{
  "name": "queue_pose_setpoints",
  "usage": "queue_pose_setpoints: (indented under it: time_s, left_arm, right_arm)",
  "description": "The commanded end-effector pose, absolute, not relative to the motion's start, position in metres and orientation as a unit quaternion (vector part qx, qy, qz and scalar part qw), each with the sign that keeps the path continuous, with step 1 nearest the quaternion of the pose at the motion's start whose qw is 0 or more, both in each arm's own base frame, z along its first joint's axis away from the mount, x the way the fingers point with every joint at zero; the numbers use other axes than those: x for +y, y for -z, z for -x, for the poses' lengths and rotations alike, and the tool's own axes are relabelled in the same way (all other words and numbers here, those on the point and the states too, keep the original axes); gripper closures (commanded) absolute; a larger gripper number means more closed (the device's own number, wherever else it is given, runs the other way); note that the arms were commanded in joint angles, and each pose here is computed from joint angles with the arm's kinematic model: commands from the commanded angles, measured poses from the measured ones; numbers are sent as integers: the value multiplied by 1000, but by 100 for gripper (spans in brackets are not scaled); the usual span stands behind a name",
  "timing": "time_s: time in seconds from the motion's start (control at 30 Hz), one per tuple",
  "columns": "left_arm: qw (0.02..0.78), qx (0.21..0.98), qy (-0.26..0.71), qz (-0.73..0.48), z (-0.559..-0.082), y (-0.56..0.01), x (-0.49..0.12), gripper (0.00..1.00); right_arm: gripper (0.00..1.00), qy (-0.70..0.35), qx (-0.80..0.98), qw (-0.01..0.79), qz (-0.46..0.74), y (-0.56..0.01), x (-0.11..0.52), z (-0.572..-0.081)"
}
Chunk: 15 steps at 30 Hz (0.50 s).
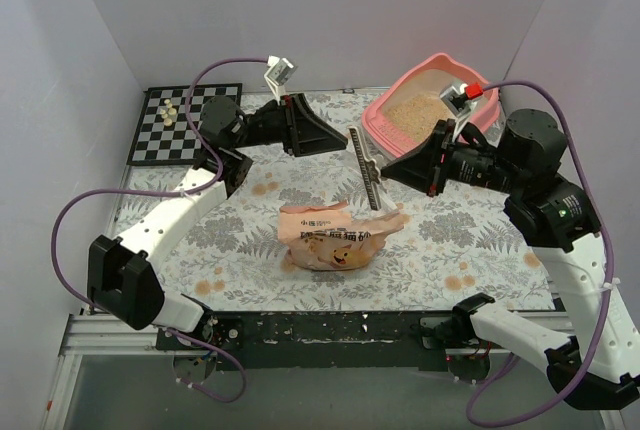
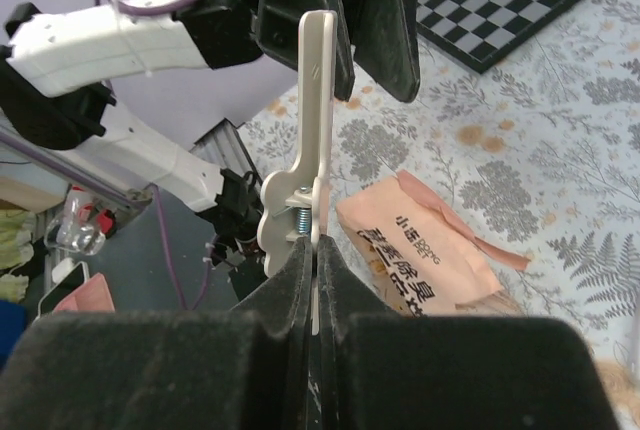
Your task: Fill the litter box with clean litter
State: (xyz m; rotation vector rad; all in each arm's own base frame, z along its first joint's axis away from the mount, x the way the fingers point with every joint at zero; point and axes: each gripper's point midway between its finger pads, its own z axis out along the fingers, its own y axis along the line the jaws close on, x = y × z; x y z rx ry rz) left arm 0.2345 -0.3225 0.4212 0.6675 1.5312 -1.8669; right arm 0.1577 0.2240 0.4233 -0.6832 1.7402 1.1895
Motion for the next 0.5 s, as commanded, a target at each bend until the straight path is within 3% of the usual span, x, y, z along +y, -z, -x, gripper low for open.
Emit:
queue_pose_setpoints:
  time_s: [0.0, 0.47]
  left_arm:
    - [318, 525, 732, -294, -206, -448, -309, 63]
    - [327, 460, 767, -306, -186, -464, -295, 60]
  right_arm:
    - [99, -527, 642, 475, 291, -462, 234, -152]
    - [99, -565, 629, 453, 283, -461, 245, -155]
